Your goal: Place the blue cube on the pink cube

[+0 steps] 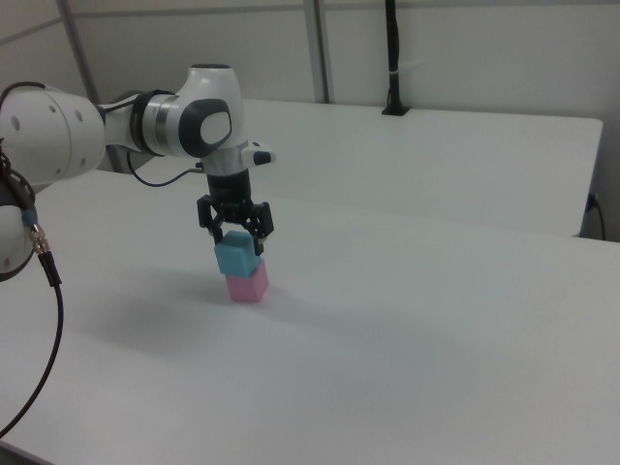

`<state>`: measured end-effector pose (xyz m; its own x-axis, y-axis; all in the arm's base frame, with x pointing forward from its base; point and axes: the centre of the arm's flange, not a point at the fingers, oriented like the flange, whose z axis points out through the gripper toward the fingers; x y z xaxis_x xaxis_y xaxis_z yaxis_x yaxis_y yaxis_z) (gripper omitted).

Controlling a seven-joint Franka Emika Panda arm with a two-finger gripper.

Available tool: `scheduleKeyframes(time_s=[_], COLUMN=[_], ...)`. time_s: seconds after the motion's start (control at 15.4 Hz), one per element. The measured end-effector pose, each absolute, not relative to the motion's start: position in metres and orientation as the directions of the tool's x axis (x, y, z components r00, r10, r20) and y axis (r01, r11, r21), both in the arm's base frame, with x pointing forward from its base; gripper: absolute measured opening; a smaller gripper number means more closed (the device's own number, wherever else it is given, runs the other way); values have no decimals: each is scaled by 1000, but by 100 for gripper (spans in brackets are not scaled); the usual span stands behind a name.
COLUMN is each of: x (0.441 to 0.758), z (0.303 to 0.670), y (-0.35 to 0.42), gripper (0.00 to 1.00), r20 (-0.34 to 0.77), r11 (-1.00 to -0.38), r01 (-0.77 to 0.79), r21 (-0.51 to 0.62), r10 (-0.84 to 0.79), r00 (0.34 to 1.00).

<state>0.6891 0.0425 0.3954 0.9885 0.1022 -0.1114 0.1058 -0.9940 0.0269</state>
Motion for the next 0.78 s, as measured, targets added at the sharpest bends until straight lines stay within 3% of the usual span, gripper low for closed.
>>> scheduleKeyframes(time_s=[0.19,0.39,0.65,0.78], x=[690,687,632,599], z=[400,441,541,570], y=[43,42,31,23], gripper=[100,100,100,100], r20=[-101,-46,-16,5], r11=[-994,-998,-996,-996], r01=[103,22,-46,-59], r21=[28,59,81,71], r10=[100,19,-47,-59], r00=[990,999,999,998])
